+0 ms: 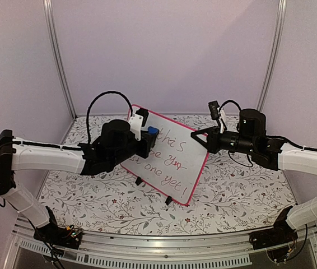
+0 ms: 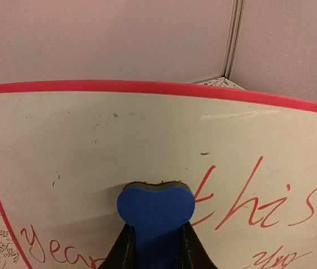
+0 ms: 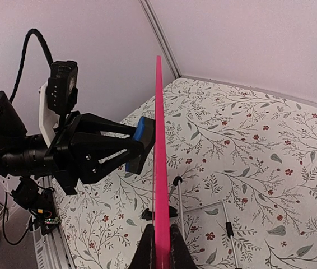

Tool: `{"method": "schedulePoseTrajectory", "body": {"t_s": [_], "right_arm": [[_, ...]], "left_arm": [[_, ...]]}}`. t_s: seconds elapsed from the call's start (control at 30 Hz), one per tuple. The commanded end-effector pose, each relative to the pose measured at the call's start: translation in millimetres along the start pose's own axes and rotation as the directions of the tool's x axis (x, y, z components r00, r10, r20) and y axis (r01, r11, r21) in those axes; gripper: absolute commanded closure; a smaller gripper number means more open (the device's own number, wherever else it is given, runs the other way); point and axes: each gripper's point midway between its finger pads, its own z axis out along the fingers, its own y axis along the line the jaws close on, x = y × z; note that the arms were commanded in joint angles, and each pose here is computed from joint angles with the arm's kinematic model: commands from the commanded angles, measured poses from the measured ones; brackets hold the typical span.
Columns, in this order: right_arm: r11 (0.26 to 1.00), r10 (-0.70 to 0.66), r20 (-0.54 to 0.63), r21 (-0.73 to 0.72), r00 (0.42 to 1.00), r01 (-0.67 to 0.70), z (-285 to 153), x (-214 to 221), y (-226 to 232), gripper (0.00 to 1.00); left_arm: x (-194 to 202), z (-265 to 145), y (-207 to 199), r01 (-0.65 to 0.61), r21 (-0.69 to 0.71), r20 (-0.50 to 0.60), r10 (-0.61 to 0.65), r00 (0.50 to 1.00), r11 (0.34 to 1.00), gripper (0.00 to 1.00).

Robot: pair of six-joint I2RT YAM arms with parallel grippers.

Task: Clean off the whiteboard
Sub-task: Erase the center of the whiteboard.

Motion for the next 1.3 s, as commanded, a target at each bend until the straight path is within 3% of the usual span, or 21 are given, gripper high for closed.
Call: {"method": "schedulePoseTrajectory", "body": {"t_s": [0.0, 0.3, 0.87, 1.27], "right_arm": [[0.991, -0.051, -0.204, -0.135, 0.978, 0.023, 3, 60, 23, 1.00], [0.991, -0.052, -0.205, -0.133, 0.977, 0.025, 3, 60, 23, 1.00], [0.990, -0.051, -0.206, -0.136, 0.977, 0.023, 3, 60, 23, 1.00], [0.991, -0.052, -0.204, -0.128, 0.978, 0.026, 2, 59, 22, 1.00]], "left_arm": [[38, -6, -5, -0.005, 0.026, -0.082, 0.007, 0.997, 1.000, 0.84], [51, -12, -8, -0.012, 0.033, -0.098, 0.015, 0.995, 0.999, 0.84], [-12, -5, -26, -0.037, 0.070, 0.025, 0.035, 0.999, 0.997, 0.84], [-21, 3, -31, -0.055, 0.062, 0.025, 0.053, 0.998, 0.997, 0.84]]}}
